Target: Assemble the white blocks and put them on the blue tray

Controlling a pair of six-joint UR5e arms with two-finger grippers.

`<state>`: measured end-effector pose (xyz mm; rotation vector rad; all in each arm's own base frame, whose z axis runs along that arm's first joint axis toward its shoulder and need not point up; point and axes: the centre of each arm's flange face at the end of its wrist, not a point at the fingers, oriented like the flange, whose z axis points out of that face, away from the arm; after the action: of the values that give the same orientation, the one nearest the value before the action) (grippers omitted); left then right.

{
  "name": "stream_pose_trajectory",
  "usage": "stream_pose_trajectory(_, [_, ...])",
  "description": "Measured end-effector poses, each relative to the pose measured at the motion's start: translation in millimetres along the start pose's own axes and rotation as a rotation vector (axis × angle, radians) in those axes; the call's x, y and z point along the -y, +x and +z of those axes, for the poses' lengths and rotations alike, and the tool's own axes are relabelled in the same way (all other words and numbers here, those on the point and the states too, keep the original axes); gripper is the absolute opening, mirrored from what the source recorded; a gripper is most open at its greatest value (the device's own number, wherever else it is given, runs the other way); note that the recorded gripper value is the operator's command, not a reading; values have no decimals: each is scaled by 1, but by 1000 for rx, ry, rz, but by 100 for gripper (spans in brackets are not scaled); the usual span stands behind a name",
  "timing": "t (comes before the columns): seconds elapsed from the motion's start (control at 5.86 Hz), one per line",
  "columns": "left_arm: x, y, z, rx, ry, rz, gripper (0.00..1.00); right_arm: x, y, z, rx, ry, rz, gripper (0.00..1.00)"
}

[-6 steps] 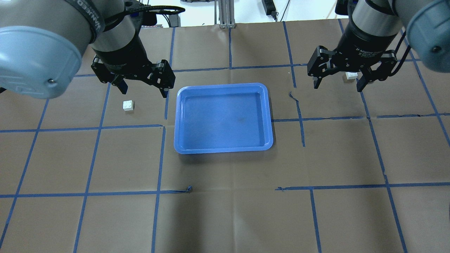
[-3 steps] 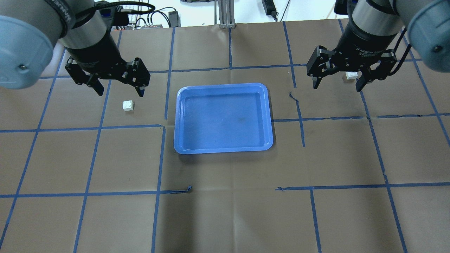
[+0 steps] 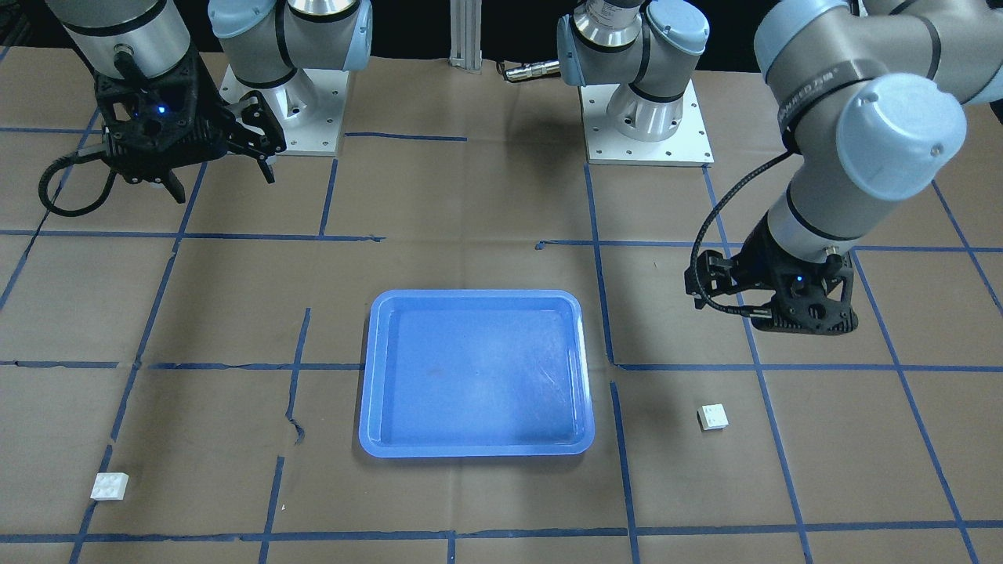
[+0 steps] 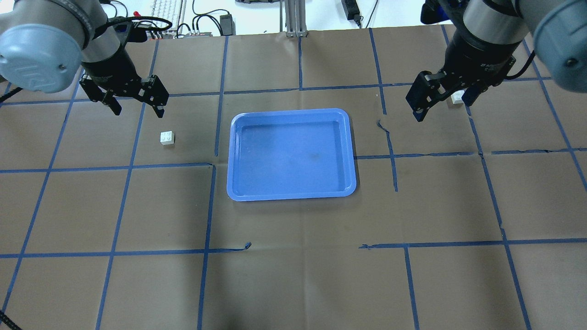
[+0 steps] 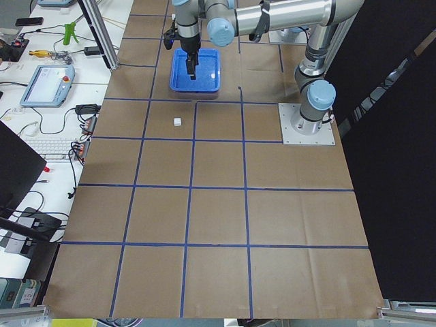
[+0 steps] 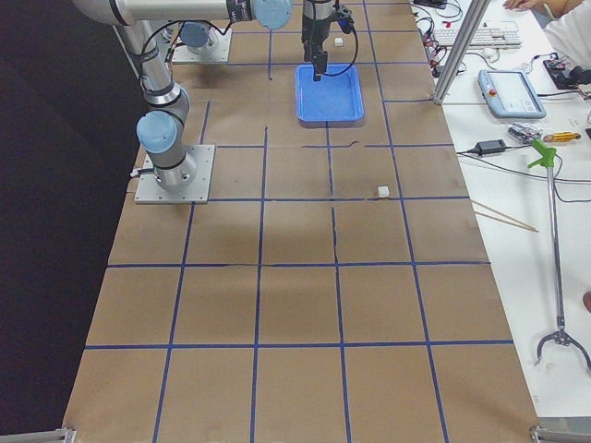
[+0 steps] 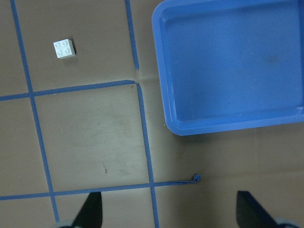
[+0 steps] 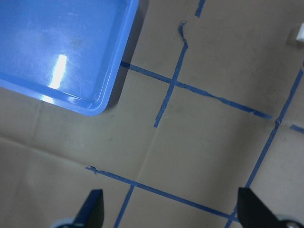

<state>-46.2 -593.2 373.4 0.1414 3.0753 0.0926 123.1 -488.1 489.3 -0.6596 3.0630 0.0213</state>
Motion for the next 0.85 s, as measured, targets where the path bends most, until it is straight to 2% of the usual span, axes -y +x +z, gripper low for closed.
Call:
stream_pose_trajectory(0.34, [36, -21, 100, 8, 48, -23, 99, 24, 16, 15, -22, 30, -378, 100])
stream_pose_trajectory(0.51, [37, -27, 151, 15, 75, -40, 99, 31, 33, 22, -36, 44, -563, 100])
stream_pose_trajectory(0.68, [34, -28, 184, 19, 84, -47, 99, 33, 63, 25, -40, 52, -710, 100])
stream_pose_trajectory(0.85, [33, -28, 197, 21, 87, -51, 92, 37, 100, 24, -39, 63, -848, 100])
